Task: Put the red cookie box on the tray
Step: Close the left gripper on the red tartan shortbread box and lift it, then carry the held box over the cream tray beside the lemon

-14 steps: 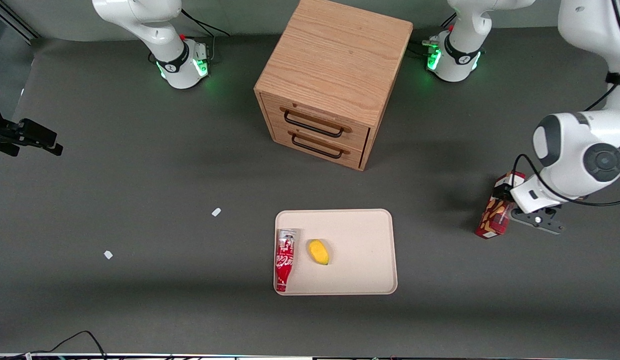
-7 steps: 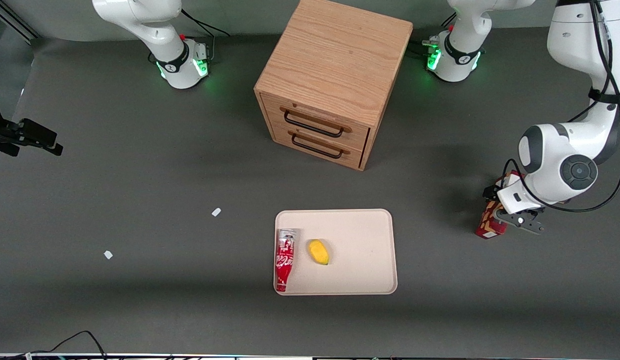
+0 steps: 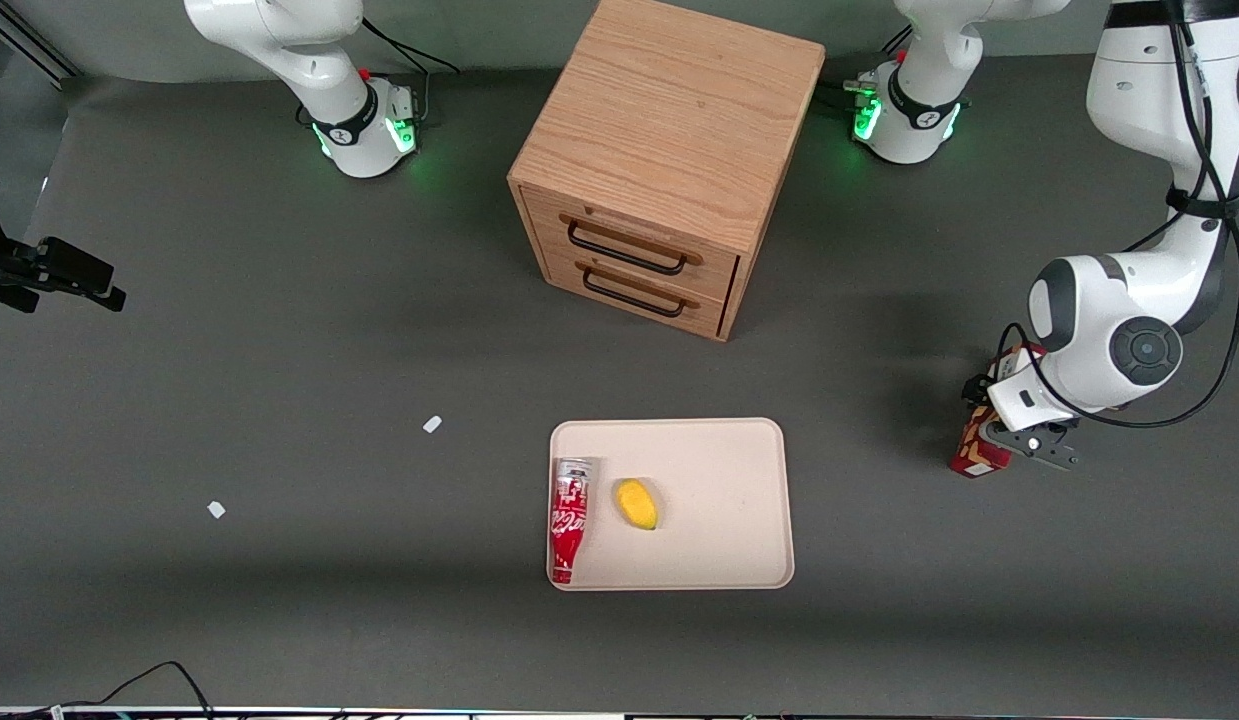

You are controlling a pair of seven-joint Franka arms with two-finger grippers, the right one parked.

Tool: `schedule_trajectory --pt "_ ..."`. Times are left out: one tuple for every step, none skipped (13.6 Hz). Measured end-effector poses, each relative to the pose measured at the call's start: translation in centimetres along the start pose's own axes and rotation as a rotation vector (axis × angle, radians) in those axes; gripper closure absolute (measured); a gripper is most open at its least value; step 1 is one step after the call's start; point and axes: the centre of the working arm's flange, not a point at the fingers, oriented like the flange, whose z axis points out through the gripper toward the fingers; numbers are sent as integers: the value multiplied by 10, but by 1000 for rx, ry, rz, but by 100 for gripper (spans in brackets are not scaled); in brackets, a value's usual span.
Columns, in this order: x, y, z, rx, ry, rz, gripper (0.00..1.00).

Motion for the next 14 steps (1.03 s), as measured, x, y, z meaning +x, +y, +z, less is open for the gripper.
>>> schedule_trajectory --pt "0 0 0 1 0 1 41" --pt "0 -1 -1 2 0 1 51" --pt "-1 -4 -1 4 1 0 63" --pt "-1 -7 -3 7 3 -2 75" --pt "-1 -10 -5 11 6 -3 81" --pt "0 -12 -7 14 7 -5 81" --pt "2 -13 -11 7 3 -11 81" --pt "6 -14 -18 -15 -5 -26 81" --pt "12 -15 -30 -38 -11 -41 81" --pt "20 -17 -46 -53 -13 -48 82" --pt "29 -19 -66 -61 -13 -48 85" --pt "39 -19 -90 -65 -9 -55 85" --pt "51 -19 -118 -68 1 -73 85" --pt "61 -14 -145 -74 11 -95 85"
